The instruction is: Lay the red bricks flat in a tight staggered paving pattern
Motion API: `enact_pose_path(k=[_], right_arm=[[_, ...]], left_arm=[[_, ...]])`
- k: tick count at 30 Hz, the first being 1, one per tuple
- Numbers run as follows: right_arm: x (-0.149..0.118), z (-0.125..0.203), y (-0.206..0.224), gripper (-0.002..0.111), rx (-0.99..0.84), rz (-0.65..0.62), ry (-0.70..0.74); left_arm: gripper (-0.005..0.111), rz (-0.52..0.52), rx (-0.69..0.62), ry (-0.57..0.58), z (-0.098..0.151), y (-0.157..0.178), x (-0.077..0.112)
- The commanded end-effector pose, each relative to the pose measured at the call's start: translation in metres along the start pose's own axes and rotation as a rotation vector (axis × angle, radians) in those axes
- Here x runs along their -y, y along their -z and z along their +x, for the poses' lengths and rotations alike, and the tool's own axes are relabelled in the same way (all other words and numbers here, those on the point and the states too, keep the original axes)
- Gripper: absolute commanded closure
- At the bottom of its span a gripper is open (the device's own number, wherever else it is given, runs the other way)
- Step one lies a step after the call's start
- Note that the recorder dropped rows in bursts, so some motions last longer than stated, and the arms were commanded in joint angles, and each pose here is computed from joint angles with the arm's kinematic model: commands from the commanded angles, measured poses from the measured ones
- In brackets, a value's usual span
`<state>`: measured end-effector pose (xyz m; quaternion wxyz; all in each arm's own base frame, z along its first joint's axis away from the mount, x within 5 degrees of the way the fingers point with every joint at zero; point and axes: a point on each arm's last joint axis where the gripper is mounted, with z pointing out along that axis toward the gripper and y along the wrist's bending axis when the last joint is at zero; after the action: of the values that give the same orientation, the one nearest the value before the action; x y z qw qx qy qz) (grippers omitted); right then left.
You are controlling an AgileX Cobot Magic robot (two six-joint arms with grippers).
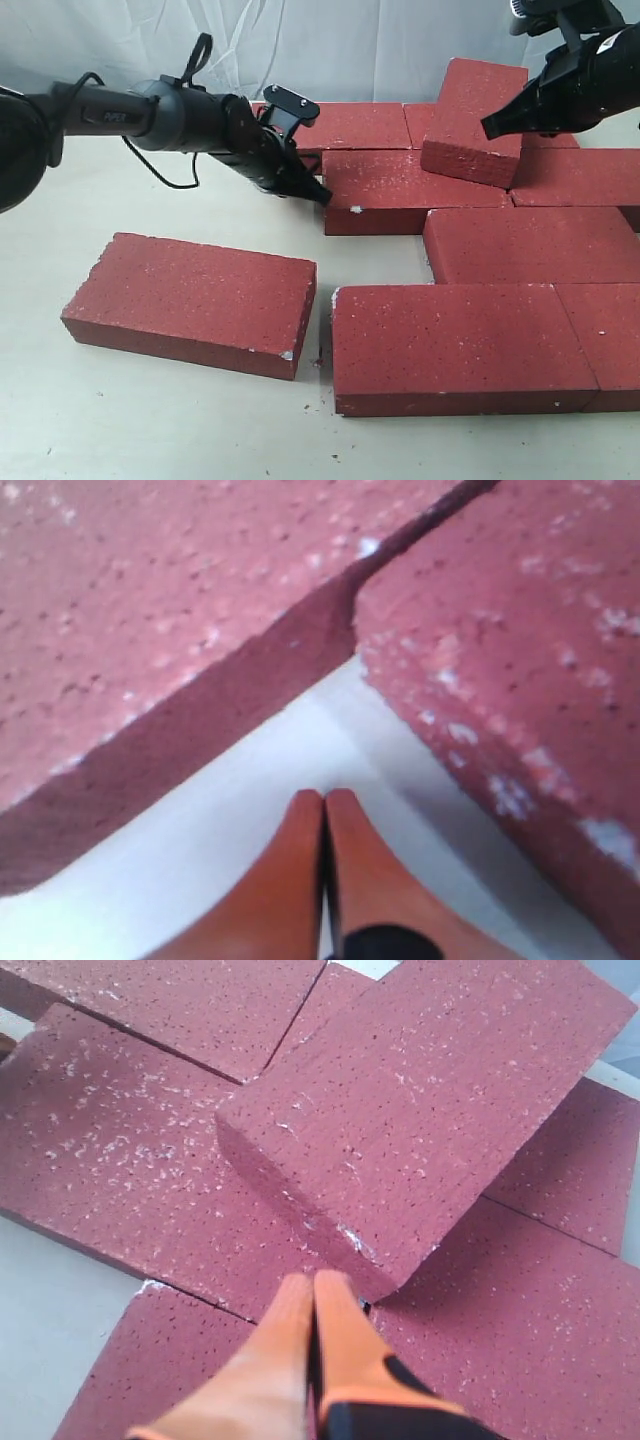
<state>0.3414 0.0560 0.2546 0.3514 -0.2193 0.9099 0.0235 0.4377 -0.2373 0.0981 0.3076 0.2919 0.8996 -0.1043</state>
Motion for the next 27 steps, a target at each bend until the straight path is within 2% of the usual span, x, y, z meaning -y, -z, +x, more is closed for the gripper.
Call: enact_pose_path(k=[1, 6, 8, 12, 14, 15, 18, 20, 22, 27], right_arm=[[0.002, -0.001, 0.002, 0.109, 0.025, 0.014, -0.011], [0.009, -0.003, -0.011, 0.109, 0.079, 0.068, -0.002], [0.020, -0.001, -0.016, 0.109, 0.129, 0.114, -0.066], [0.052, 0.011, -0.015, 0.109, 0.158, 0.194, -0.194], [0.061, 0.018, -0.017, 0.109, 0.129, 0.191, -0.258], [0.062, 0.023, -0.019, 0.109, 0.100, 0.177, -0.278], [0.057, 0.029, -0.022, 0.109, 0.008, 0.114, -0.280], [0.046, 0.019, -0.017, 0.109, -0.022, 0.042, -0.270], [0.025, 0.005, -0.009, 0.109, -0.046, -0.073, -0.200], [-0.052, -0.012, -0.008, 0.109, -0.010, -0.435, 0.161]], left_arm=[[0.107, -0.005, 0.000, 0.008, -0.012, 0.026, -0.014], [0.107, -0.005, 0.015, -0.046, -0.032, 0.065, -0.012], [0.107, -0.025, 0.066, -0.082, -0.044, 0.083, -0.010], [0.107, -0.040, 0.186, -0.028, -0.059, 0.093, -0.011], [0.107, -0.043, 0.182, -0.069, -0.060, 0.094, -0.011], [0.107, -0.045, 0.164, -0.126, -0.060, 0.095, -0.011], [0.107, -0.048, 0.067, -0.178, -0.059, 0.102, -0.018], [0.107, -0.052, 0.019, -0.142, -0.060, 0.111, -0.027], [0.107, -0.059, -0.043, -0.134, -0.059, 0.129, -0.036], [0.107, -0.079, -0.238, -0.076, -0.045, 0.191, -0.053]])
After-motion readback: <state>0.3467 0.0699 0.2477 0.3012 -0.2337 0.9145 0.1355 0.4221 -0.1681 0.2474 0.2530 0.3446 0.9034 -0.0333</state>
